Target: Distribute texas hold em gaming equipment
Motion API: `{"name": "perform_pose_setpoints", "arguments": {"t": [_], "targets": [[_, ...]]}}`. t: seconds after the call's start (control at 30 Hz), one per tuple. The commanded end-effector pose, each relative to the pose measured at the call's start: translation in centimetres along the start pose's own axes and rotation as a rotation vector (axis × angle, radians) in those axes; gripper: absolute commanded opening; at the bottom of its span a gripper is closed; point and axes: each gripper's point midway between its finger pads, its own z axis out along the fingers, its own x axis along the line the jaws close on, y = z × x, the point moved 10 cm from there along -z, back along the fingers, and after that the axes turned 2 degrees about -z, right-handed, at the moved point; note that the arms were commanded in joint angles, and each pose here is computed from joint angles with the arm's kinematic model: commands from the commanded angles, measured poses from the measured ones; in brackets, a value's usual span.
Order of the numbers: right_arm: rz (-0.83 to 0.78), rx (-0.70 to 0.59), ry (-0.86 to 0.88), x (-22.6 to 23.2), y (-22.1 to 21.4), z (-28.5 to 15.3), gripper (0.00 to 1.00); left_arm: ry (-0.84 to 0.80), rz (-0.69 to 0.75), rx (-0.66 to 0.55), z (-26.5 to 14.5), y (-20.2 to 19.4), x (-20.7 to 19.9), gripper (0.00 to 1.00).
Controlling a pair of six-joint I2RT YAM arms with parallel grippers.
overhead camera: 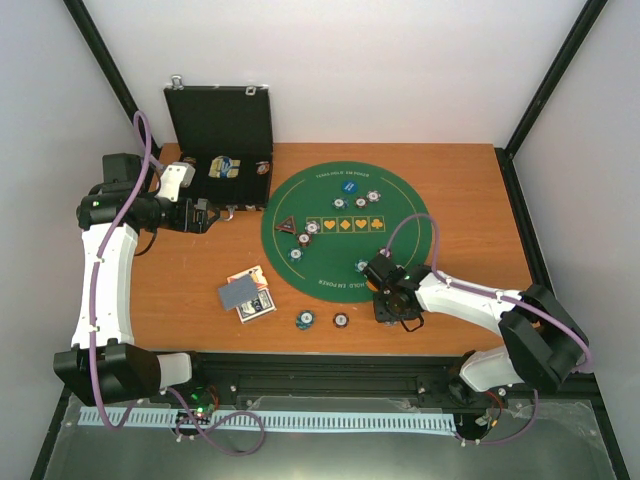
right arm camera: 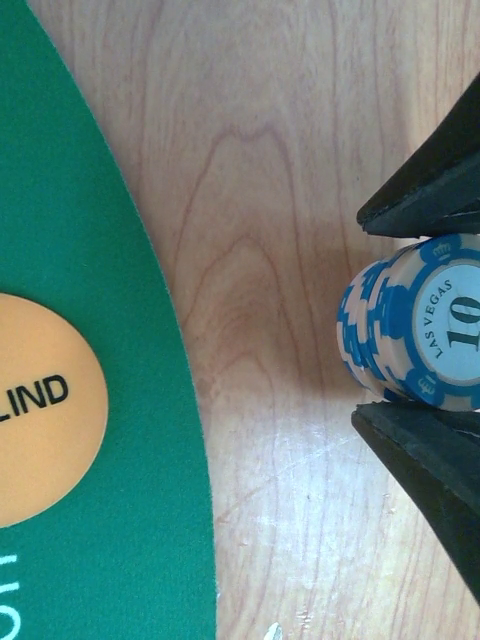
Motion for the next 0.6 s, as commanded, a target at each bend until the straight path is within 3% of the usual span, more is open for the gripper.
{"name": "perform_pose_setpoints", "arguments": {"t": [0.0,0.2,0.57], "targets": [[-0.012,-0.006,-0.02,-0.1,-0.3,-0.3,0.42,0.007,0.007,-0.03,-0.8,0.3,-0.2,1.0],[-0.009,-0.032,-0.002,0.2,0.4,-1.9,0.33,0.011,0.007,-0.03,-0.9,0.3,-0.2,1.0],[-0.016,-0.128,-0.017,0.7,4.3,-6.7,0.32,0.007,0.007,-0.031,-0.9,0.2,-0.3,1.0]]}}
